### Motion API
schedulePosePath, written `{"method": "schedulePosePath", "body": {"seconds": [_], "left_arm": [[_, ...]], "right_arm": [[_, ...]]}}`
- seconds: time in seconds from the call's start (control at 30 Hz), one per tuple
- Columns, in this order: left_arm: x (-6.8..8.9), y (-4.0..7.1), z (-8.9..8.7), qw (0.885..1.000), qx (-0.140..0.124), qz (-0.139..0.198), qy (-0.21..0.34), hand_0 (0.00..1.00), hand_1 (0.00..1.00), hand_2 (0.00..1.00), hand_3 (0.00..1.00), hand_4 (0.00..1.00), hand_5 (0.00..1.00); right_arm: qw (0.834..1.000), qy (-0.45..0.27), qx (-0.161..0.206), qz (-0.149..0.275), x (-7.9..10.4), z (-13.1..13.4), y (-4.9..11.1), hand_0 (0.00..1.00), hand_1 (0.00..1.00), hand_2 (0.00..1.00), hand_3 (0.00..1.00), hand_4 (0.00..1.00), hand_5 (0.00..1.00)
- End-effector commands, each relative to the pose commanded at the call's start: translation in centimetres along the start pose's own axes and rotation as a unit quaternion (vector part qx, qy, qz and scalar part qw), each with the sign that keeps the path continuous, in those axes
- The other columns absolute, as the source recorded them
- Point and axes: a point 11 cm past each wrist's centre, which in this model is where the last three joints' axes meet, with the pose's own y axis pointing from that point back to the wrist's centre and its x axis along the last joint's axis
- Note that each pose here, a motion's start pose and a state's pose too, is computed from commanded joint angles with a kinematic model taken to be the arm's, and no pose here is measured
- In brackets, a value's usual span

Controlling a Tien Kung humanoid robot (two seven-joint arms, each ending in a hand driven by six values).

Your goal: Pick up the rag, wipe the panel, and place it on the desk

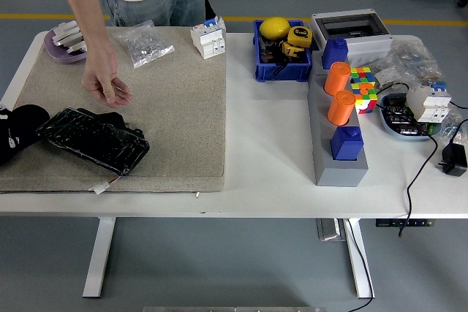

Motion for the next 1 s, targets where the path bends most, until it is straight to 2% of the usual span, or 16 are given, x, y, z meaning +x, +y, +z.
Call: {"method": "schedulePosePath", "body": {"seconds": [0.17, 0.2, 0.37, 0.4, 0.57, 0.6, 0.7, 1.0], "left_arm": [[0.2, -0.1, 0.0, 1.000, 0.002, -0.003, -0.001, 0.532, 0.764, 0.776, 0.667, 0.863, 0.194], [0.2, -0.1, 0.1, 1.000, 0.002, -0.003, -0.001, 0.553, 0.772, 0.785, 0.710, 0.868, 0.183], [0.4, -0.2, 0.6, 1.000, -0.004, -0.004, 0.001, 0.553, 0.772, 0.785, 0.710, 0.868, 0.183], [0.5, -0.2, 0.6, 1.000, -0.004, -0.003, 0.000, 0.564, 0.780, 0.793, 0.742, 0.872, 0.182], [0.9, -0.2, 0.6, 1.000, -0.003, -0.002, 0.001, 0.564, 0.780, 0.793, 0.742, 0.872, 0.182], [0.9, -0.2, 0.6, 1.000, -0.003, -0.002, 0.002, 0.570, 0.786, 0.799, 0.779, 0.881, 0.182], [1.2, -0.2, 0.7, 1.000, -0.004, -0.003, 0.006, 0.570, 0.786, 0.799, 0.779, 0.881, 0.182], [2.3, 0.1, 1.8, 1.000, -0.027, 0.005, 0.006, 0.579, 0.786, 0.800, 0.804, 0.888, 0.183]], "right_arm": [[1.000, -0.001, 0.002, 0.002, 0.2, -0.2, 0.1, 0.810, 0.677, 0.700, 0.656, 0.979, 0.783], [1.000, 0.000, 0.002, 0.002, 0.2, -0.2, 0.1, 0.810, 0.677, 0.701, 0.654, 0.974, 0.780], [1.000, -0.001, 0.003, 0.002, 0.3, -0.3, 0.1, 0.810, 0.677, 0.701, 0.654, 0.974, 0.780], [1.000, -0.001, 0.003, 0.002, 0.3, -0.3, 0.1, 0.810, 0.678, 0.700, 0.653, 0.969, 0.776], [1.000, -0.001, 0.001, 0.002, 0.3, -0.1, 0.1, 0.810, 0.678, 0.700, 0.653, 0.969, 0.776], [1.000, -0.001, 0.001, 0.002, 0.3, -0.1, 0.1, 0.810, 0.677, 0.700, 0.652, 0.967, 0.776], [1.000, -0.001, 0.001, 0.003, 0.4, -0.1, 0.1, 0.810, 0.677, 0.700, 0.652, 0.967, 0.776], [1.000, -0.002, -0.001, 0.005, 0.7, 0.2, 0.1, 0.809, 0.677, 0.699, 0.650, 0.962, 0.775]]}}
